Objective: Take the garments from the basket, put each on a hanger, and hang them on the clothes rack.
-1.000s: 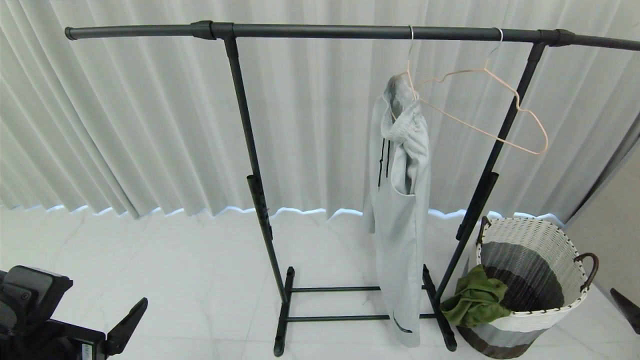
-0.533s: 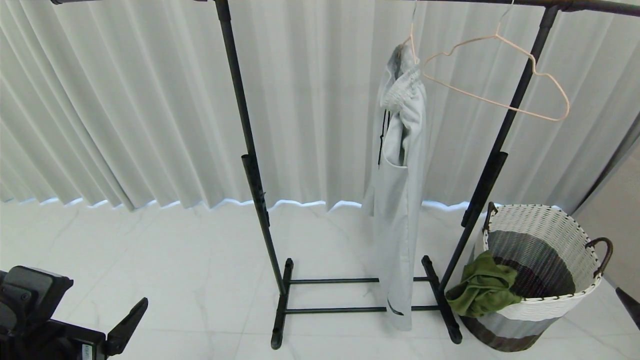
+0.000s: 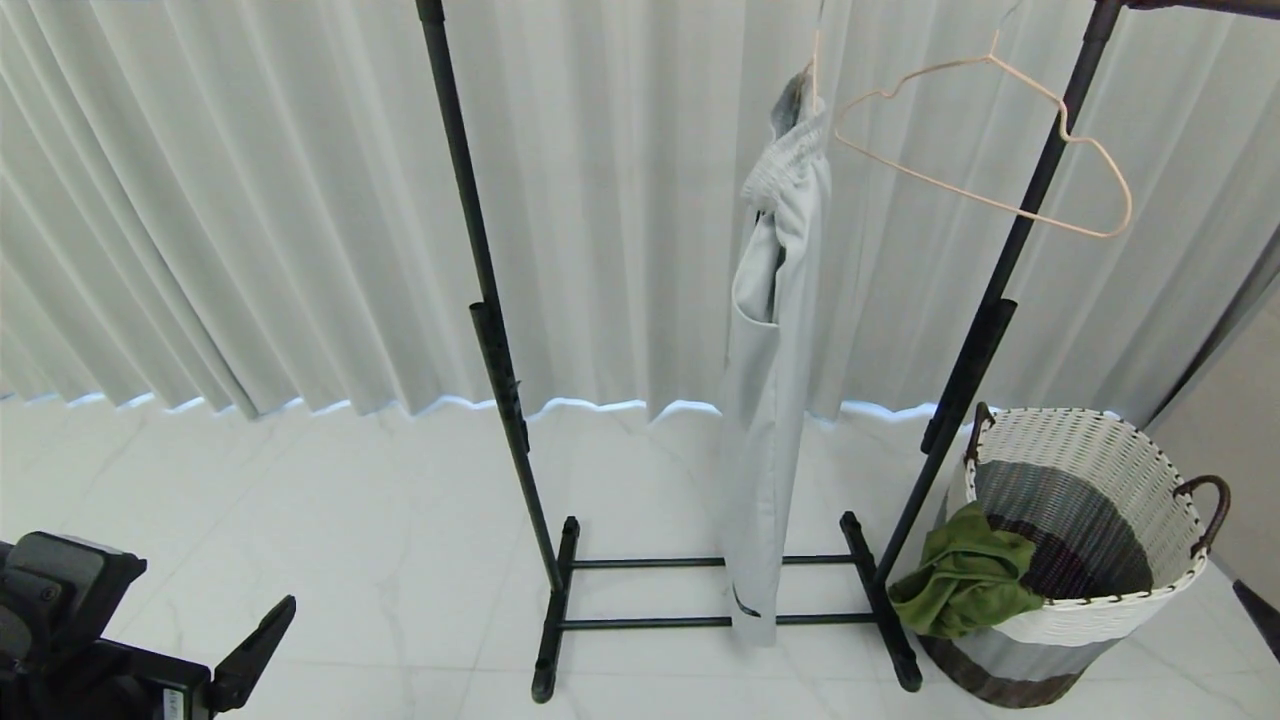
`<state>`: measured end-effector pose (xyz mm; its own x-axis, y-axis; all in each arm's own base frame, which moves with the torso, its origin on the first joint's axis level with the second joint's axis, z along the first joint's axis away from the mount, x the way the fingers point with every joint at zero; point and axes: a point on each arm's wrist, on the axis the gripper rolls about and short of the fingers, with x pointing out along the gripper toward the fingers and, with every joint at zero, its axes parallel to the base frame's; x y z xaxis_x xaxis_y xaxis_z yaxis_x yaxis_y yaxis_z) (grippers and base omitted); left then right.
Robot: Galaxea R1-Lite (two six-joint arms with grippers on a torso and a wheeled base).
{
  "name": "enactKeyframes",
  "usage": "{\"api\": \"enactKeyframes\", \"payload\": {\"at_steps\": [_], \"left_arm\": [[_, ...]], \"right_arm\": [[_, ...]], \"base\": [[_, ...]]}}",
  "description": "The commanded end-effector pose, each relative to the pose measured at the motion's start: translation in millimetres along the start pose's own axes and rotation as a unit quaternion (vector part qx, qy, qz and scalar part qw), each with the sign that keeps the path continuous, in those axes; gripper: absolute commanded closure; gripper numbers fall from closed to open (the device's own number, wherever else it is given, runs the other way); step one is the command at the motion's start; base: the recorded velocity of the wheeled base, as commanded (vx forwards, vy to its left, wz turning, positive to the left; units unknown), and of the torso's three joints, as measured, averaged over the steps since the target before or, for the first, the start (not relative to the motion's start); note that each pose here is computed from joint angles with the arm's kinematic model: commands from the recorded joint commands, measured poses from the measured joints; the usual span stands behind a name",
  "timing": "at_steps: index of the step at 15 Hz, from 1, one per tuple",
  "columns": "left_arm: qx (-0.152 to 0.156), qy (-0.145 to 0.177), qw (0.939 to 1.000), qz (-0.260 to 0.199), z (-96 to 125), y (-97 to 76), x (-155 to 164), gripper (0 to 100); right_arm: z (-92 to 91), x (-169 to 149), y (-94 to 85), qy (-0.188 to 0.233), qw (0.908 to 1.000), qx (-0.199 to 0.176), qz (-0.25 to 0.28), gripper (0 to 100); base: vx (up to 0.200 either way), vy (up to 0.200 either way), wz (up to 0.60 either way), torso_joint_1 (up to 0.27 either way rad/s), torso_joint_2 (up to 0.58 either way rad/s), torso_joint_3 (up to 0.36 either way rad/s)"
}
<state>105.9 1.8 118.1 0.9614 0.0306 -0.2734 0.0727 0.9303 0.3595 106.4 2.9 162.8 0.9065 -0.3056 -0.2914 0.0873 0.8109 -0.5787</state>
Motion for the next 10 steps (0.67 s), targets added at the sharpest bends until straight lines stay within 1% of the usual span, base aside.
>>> {"api": "enactKeyframes", "payload": {"at_steps": [1,5,10], "left_arm": [[0.0,-0.004,1.0,0.002,0.6,0.3,-0.9,0],[0.0,-0.004,1.0,0.002,0.6,0.3,-0.9,0],[0.0,-0.003,1.0,0.002,0.5,0.3,-0.7,0]], "right_arm": [[-0.5,0.6,0.7,0.002,1.0,-0.002,0.002,0],[-0.5,0.9,0.9,0.002,1.0,-0.001,0.003,0],[-2.0,0.6,1.7,0.003,1.0,-0.002,0.005,0]], "base": [[0.0,-0.2,0.0,0.017,0.02,-0.007],[0.0,-0.2,0.0,-0.001,0.0,0.005],[0.0,0.0,0.0,0.0,0.0,0.0]]}}
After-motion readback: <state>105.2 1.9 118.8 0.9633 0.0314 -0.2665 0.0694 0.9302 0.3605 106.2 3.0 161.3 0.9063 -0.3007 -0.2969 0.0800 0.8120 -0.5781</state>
